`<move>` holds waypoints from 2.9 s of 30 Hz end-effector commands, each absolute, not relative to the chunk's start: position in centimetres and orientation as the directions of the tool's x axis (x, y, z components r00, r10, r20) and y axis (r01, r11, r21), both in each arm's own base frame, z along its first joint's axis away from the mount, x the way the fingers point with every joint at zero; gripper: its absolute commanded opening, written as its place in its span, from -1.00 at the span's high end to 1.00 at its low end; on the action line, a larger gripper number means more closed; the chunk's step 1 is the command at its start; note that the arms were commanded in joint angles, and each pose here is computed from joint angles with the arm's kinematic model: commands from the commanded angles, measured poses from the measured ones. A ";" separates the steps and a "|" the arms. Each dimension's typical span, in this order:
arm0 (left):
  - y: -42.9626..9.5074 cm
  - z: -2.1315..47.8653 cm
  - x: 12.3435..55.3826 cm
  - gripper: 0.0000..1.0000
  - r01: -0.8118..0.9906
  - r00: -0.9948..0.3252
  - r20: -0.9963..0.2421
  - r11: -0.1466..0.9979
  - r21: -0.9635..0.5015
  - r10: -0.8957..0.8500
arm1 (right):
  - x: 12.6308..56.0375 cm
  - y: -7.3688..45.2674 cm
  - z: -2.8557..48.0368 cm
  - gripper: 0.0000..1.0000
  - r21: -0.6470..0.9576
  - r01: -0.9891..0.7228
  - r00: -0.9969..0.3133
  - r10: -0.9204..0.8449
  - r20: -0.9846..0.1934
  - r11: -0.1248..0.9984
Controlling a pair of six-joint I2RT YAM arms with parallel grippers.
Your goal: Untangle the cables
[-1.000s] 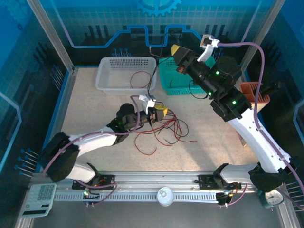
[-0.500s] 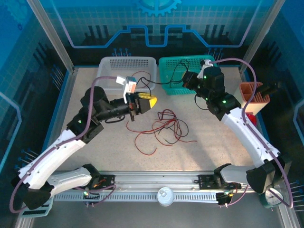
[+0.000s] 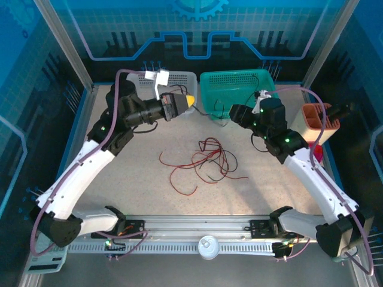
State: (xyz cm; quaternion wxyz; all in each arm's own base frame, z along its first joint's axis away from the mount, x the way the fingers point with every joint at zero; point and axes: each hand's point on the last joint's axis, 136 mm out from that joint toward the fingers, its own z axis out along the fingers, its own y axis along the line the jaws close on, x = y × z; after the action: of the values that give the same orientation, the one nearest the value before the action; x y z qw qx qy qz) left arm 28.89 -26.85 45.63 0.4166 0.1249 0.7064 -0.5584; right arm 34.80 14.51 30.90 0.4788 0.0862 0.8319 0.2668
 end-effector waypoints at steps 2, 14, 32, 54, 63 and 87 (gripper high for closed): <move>-27.5 50.2 27.9 1.00 0.643 -0.675 -0.666 0.190 -0.742 -0.317 | 33.2 14.1 33.8 -0.25 0.519 -0.173 -0.498 0.380 -0.779 0.837; -29.0 51.7 26.9 1.00 0.627 -0.761 -0.631 0.079 -0.775 -0.151 | 31.8 16.3 40.3 -0.31 0.524 -0.372 -0.437 0.353 -0.827 0.767; -26.5 40.7 28.7 1.00 0.756 -0.602 -0.749 0.499 -0.424 0.275 | 31.7 18.7 41.9 -0.35 0.480 -0.515 -0.442 0.259 -0.859 0.710; -26.9 39.0 24.1 1.00 0.968 -0.105 -0.913 0.251 -0.002 0.395 | 32.1 22.8 42.5 -0.48 0.490 -0.670 -0.494 0.159 -0.855 0.557; -27.0 38.3 21.5 1.00 0.989 0.075 -0.922 0.089 0.118 0.379 | 31.0 24.8 42.8 -0.48 0.464 -0.775 -0.479 0.080 -0.874 0.428; -27.5 39.5 19.2 1.00 0.993 0.118 -0.953 -0.029 0.114 0.278 | 28.7 27.6 40.5 -0.45 0.475 -0.821 -0.506 -0.019 -0.862 0.316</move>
State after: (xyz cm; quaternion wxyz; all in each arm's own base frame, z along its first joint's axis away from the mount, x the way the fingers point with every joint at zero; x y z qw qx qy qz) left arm 20.25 -27.41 38.49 0.4379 0.5865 0.5642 -0.3821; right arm 29.15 27.40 40.11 0.3905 -0.2859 0.7155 0.5039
